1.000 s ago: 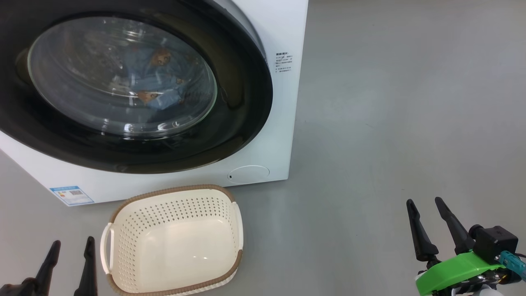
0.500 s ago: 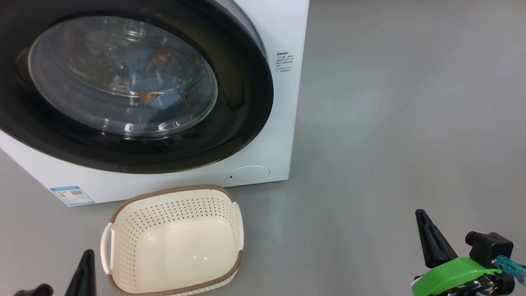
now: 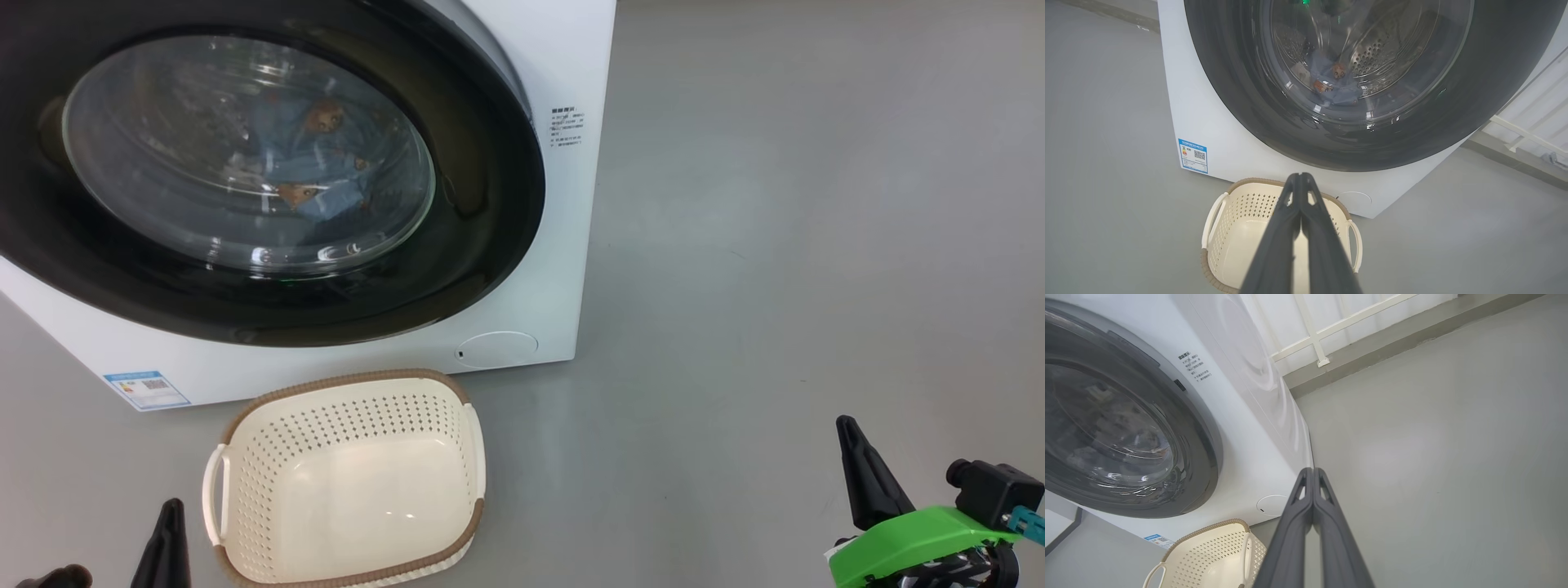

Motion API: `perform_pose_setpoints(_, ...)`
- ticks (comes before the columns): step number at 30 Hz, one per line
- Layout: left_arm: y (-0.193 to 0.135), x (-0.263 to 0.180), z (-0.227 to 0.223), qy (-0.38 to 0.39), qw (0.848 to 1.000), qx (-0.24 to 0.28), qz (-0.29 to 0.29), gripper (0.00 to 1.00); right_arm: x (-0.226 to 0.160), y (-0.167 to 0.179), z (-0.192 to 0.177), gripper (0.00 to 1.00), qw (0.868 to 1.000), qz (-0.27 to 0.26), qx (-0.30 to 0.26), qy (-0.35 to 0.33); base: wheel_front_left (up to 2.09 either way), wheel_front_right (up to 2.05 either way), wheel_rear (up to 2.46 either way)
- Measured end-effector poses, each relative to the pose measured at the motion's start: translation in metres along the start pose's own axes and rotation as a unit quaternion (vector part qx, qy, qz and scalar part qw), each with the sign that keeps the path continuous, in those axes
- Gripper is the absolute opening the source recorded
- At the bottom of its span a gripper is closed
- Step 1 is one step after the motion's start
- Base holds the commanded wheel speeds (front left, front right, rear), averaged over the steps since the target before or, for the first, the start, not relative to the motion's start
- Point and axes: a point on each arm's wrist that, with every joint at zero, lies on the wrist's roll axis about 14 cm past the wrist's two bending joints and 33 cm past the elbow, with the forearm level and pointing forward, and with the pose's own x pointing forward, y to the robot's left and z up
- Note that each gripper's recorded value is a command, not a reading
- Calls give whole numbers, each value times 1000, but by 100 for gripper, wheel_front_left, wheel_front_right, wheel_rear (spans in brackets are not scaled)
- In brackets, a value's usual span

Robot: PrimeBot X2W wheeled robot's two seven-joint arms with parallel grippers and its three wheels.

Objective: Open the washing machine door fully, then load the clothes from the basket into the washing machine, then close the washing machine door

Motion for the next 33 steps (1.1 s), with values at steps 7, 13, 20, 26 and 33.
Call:
perform_pose_setpoints(7,0,1,0,4,999,-37,6,0,0,-3,1,0,999,-9,36,1,0,0,0)
perform_pose_setpoints(13,0,4,2,2,998,-68,9,0,1,-3,2,0,998,-13,68,1,0,0,0)
perform_pose_setpoints(20,1,5,2,4,994,-104,18,0,1,-4,2,0,994,-20,108,2,0,0,0)
perform_pose_setpoints(26,-2,9,5,1,990,-138,17,0,1,-6,2,0,990,-26,140,2,0,0,0)
perform_pose_setpoints(33,-2,8,2,7,984,-176,25,0,1,-6,3,0,984,-29,175,2,0,0,0)
